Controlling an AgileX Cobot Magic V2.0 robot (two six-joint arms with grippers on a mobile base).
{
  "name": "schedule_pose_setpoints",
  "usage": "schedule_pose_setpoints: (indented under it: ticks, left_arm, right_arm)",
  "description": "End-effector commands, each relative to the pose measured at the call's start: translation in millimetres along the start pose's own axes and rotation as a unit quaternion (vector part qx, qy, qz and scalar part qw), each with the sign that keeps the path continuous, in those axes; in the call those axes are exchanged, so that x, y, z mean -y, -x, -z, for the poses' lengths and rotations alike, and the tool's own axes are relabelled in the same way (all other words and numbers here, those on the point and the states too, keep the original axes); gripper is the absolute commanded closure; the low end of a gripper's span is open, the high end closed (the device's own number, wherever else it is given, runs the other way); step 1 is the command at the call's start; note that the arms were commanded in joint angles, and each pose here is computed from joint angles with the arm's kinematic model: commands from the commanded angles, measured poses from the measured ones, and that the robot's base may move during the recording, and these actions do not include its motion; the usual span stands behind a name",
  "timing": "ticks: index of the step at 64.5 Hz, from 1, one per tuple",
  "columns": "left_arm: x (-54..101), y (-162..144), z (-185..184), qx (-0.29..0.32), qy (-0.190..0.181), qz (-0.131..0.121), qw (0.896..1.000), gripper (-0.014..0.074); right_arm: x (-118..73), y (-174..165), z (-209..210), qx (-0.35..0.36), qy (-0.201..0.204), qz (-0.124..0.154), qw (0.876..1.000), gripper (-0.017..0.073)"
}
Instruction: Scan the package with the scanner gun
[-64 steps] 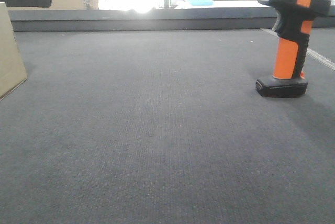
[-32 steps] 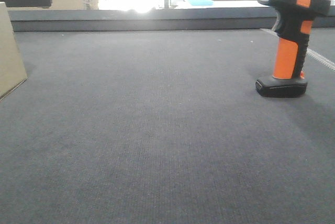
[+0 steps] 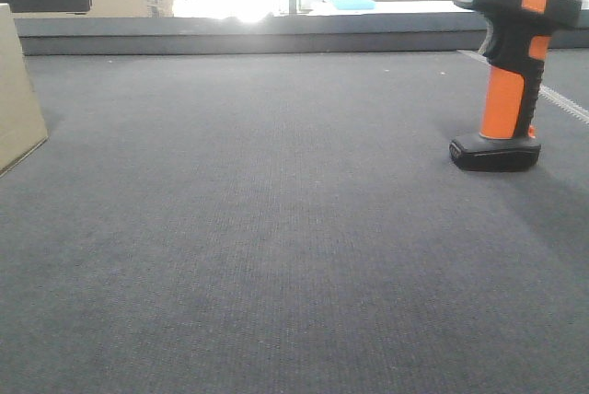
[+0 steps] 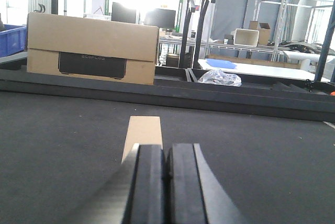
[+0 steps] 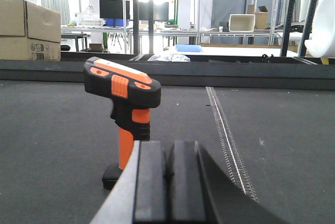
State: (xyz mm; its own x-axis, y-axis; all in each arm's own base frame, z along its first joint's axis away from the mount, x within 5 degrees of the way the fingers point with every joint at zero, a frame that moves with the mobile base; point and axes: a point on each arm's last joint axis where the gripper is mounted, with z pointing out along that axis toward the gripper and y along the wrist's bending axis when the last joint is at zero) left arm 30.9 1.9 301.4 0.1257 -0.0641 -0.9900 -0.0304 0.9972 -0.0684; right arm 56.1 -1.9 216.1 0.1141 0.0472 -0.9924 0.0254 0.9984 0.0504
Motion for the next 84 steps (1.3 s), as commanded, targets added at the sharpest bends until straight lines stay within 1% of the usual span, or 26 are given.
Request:
schedule_pose_setpoints:
  ticks: [1, 23, 27, 31, 33, 39, 44, 47, 49, 52, 54, 55, 57, 58, 60, 64, 67, 78, 84]
  left_arm:
    - [0.1, 2, 0, 0.011, -0.001, 0.001, 1.000, 0.0704]
    - [0.1, 2, 0, 0.011, -0.001, 0.001, 1.000, 0.0704]
    - [-0.3, -3, -1, 0.006, 0.000, -0.001, 1.000, 0.0704]
    - [-0.7, -13, -4, 0.006, -0.002, -0.001, 1.000, 0.0704]
    - [-1.0, -22, -6, 0.006, -0.004, -0.006, 1.000, 0.0704]
    - [-1.6, -49, -11, 0.003, -0.013, -0.005, 1.000, 0.0704]
    - [-1.3, -68, -13, 0.009, -0.027, -0.016, 0.999, 0.0704]
    - [-1.2, -82, -14, 0.003, -0.033, -0.014, 0.999, 0.0704]
    - [-1.4, -87, -14, -0.002, -0.034, -0.007, 0.999, 0.0704]
    - [-1.1, -87, -14, 0.001, -0.037, -0.001, 0.999, 0.0704]
    - [-1.1, -87, -14, 0.002, -0.037, 0.000, 0.999, 0.0704]
    - [-1.3, -88, -14, -0.007, -0.036, -0.001, 0.999, 0.0704]
    - [-1.4, -90, -14, -0.014, -0.035, -0.008, 0.999, 0.0704]
    - [-1.4, -90, -14, -0.014, -0.036, -0.019, 0.999, 0.0704]
    - [-1.3, -89, -14, -0.011, -0.036, -0.032, 0.999, 0.0704]
    - [-1.5, -89, -14, -0.008, -0.034, -0.038, 0.999, 0.0704]
    - [-1.9, -88, -14, -0.005, -0.031, -0.029, 0.999, 0.0704]
    - [-3.9, -87, -14, 0.003, -0.012, -0.030, 0.999, 0.0704]
    - [-4.0, -87, -14, 0.002, -0.011, -0.030, 0.999, 0.0704]
  right_arm:
    - [0.1, 2, 0, 0.014, 0.000, -0.001, 1.000, 0.0721]
    - [0.1, 2, 0, 0.014, 0.000, -0.001, 1.000, 0.0721]
    - [0.1, 2, 0, 0.014, 0.000, -0.001, 1.000, 0.0721]
    - [0.1, 2, 0, 0.014, 0.000, -0.001, 1.000, 0.0721]
    - [0.1, 2, 0, 0.014, 0.000, -0.001, 1.000, 0.0721]
    - [0.1, 2, 0, 0.014, 0.000, -0.001, 1.000, 0.0721]
    - [0.1, 2, 0, 0.014, 0.000, -0.001, 1.000, 0.0721]
    - [0.1, 2, 0, 0.014, 0.000, -0.001, 1.000, 0.0721]
    - [0.1, 2, 0, 0.014, 0.000, -0.001, 1.000, 0.0721]
    - [0.1, 2, 0, 0.014, 0.000, -0.001, 1.000, 0.0721]
    - [0.1, 2, 0, 0.014, 0.000, -0.001, 1.000, 0.0721]
    - [0.1, 2, 0, 0.014, 0.000, -0.001, 1.000, 0.0721]
    - [0.1, 2, 0, 0.014, 0.000, -0.001, 1.000, 0.0721]
    - [0.1, 2, 0, 0.014, 0.000, -0.001, 1.000, 0.0721]
    - [0.1, 2, 0, 0.014, 0.000, -0.001, 1.000, 0.0721]
    - [0.1, 2, 0, 0.015, 0.000, -0.001, 1.000, 0.0721]
    - [0.1, 2, 0, 0.015, 0.000, -0.001, 1.000, 0.0721]
    - [0.2, 2, 0, 0.015, 0.000, -0.001, 1.000, 0.0721]
    - [0.2, 2, 0, 0.015, 0.000, -0.001, 1.000, 0.0721]
